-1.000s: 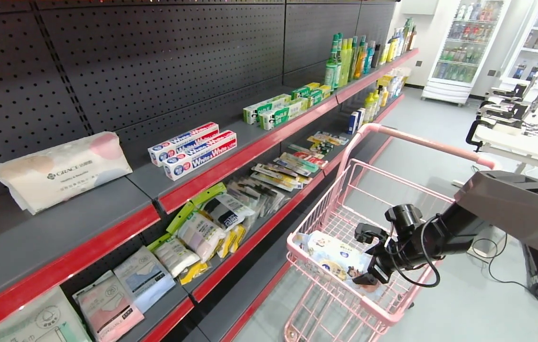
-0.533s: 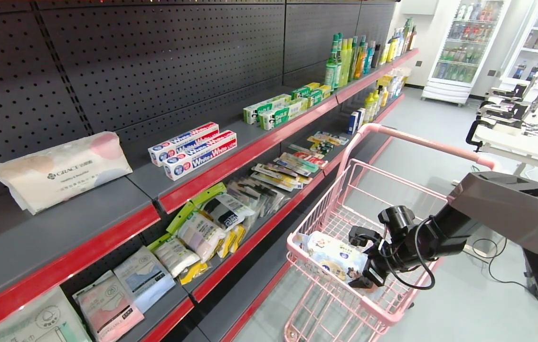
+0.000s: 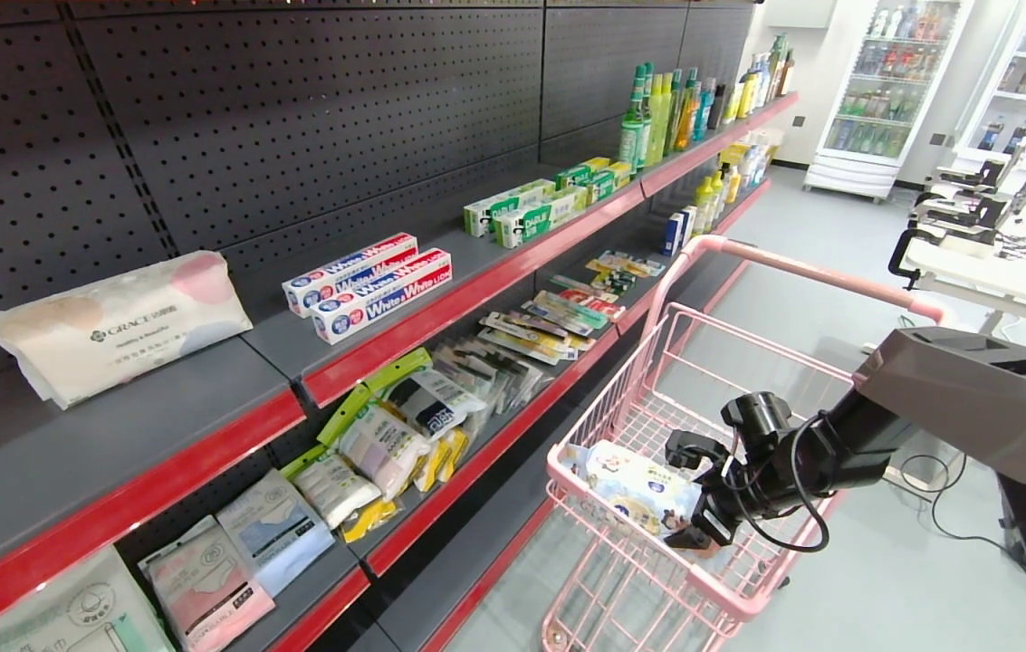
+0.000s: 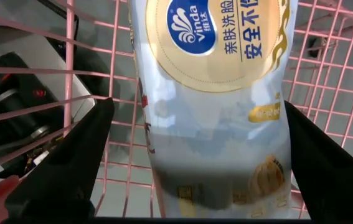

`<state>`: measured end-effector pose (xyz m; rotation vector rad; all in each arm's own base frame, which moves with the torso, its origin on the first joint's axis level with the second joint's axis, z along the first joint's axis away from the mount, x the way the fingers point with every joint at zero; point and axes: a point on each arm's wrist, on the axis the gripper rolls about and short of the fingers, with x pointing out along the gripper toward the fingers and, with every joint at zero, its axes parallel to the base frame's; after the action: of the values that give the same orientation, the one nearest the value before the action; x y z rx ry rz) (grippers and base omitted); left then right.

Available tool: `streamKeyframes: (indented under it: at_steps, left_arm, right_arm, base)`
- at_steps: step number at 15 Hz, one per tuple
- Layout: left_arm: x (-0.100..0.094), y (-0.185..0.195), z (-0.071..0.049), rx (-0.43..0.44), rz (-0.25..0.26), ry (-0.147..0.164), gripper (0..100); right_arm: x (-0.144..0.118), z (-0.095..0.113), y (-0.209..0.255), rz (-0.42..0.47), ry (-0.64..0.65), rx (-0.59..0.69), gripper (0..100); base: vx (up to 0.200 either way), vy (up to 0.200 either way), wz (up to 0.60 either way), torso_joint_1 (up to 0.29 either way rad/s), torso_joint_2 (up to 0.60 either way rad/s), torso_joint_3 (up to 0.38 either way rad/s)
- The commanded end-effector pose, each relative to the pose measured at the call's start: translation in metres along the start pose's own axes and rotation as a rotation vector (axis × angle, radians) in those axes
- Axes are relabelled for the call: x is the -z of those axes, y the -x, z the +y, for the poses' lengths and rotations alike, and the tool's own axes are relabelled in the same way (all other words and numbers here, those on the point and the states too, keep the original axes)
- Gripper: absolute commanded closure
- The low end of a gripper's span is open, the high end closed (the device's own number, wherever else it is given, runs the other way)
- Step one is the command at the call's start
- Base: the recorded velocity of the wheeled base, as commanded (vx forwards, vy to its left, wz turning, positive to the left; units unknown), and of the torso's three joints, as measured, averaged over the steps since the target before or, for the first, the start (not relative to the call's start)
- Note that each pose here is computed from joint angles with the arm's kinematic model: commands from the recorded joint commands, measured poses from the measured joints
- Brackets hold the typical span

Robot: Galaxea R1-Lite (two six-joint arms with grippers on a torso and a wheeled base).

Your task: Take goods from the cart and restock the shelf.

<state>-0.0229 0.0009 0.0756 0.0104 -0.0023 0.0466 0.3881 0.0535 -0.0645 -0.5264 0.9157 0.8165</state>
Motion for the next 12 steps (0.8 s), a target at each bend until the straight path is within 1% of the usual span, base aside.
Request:
streamKeyframes:
  at_steps: [1,10,11,12]
  left_arm:
    - [0.0,-0.0001,0.0,-0.001,0.001,0.0,0]
    - [-0.0002,-0.0001,0.0,-0.001,-0.001,0.0,0]
    - [-0.0002,-0.0001,0.0,-0.001,-0.001,0.0,0]
    - [-0.0002,-0.0001,0.0,-0.001,-0.001,0.0,0]
  right_arm:
    - [0.0,-0.0003,0.0001,-0.001,0.002,0.0,0]
    - [-0.0011,0.0013,-0.0001,-0.001,0.01,-0.004,0]
    - [-0.0014,0.0017,-0.0003,-0.001,0.018,-0.005,100]
    - [-0.0021,0.0025,-0.0007,0.001,0.02,-0.004,100]
  base:
    - [0.0,0.0,0.0,0.0,0.0,0.0]
    - [0.0,0.0,0.0,0.0,0.0,0.0]
    - [0.0,0.0,0.0,0.0,0.0,0.0]
    - [0.0,0.0,0.0,0.0,0.0,0.0]
